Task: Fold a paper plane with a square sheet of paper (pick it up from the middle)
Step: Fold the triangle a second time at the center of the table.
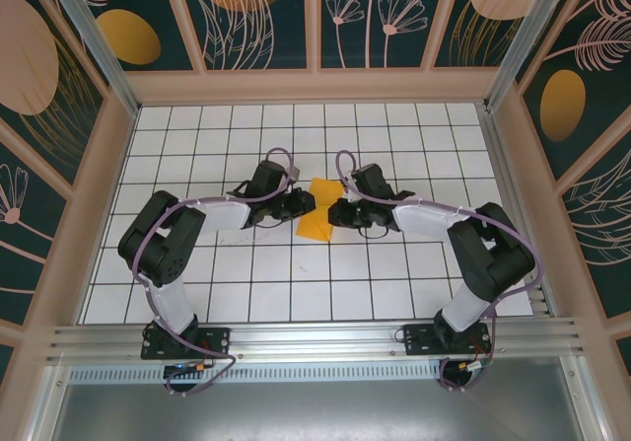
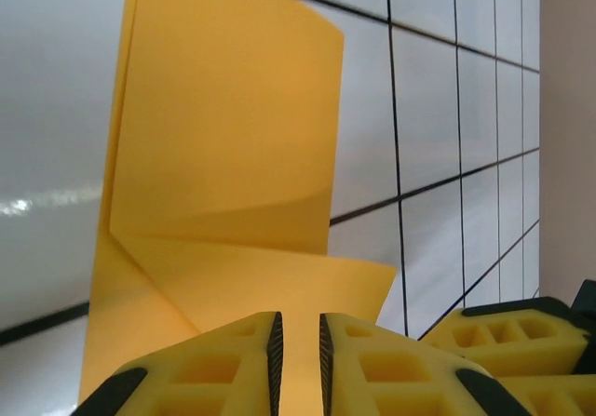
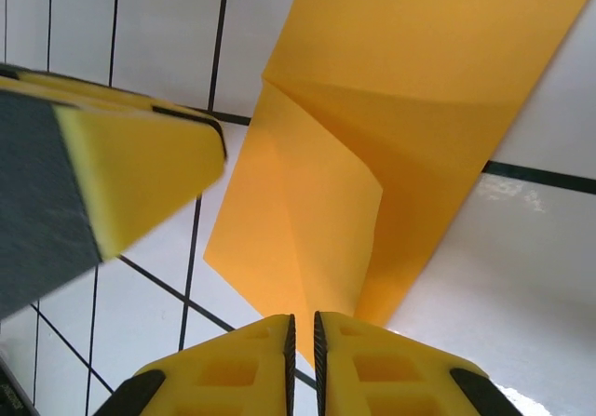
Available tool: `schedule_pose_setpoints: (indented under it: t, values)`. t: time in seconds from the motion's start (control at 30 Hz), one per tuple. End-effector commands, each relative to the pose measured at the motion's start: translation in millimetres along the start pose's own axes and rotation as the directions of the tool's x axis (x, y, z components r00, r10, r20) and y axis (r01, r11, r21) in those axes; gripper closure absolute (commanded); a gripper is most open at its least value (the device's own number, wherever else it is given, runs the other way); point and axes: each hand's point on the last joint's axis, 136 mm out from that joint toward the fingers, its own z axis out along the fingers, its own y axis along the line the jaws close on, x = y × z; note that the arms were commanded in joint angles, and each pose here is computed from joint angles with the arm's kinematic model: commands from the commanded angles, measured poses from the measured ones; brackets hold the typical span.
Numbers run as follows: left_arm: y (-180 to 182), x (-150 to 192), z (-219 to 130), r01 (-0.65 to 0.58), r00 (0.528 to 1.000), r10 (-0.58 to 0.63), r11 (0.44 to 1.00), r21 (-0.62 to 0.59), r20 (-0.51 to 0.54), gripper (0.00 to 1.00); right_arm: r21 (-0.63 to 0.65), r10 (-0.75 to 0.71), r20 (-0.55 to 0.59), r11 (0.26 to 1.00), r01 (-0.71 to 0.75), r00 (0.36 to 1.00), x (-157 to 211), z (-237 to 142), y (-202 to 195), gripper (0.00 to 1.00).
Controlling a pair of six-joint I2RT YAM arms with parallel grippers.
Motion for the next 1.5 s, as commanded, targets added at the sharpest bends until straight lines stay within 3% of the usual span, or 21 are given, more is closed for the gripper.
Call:
schedule_pose_setpoints:
  t: [0.0, 0.67, 1.47]
  values:
    - [-12, 12, 5, -0.007, 1.000, 0.009, 0.998, 0.061, -0.027, 0.80, -0.058, -0.007, -0.007, 0.998, 0.006, 1.000, 8, -3, 13, 0.85]
    - [11, 20, 31, 0.015, 0.998, -0.015, 1.000, 0.012, -0.063, 0.84, -0.091, 0.010, -0.085, 0.996, -0.018, 0.996, 32, 20, 7, 0.90]
    - [33, 19, 39, 0.010, 0.998, -0.015, 0.996, -0.083, -0.060, 0.84, -0.026, 0.043, -0.139, 0.999, -0.047, 0.989, 44, 39, -15, 0.90]
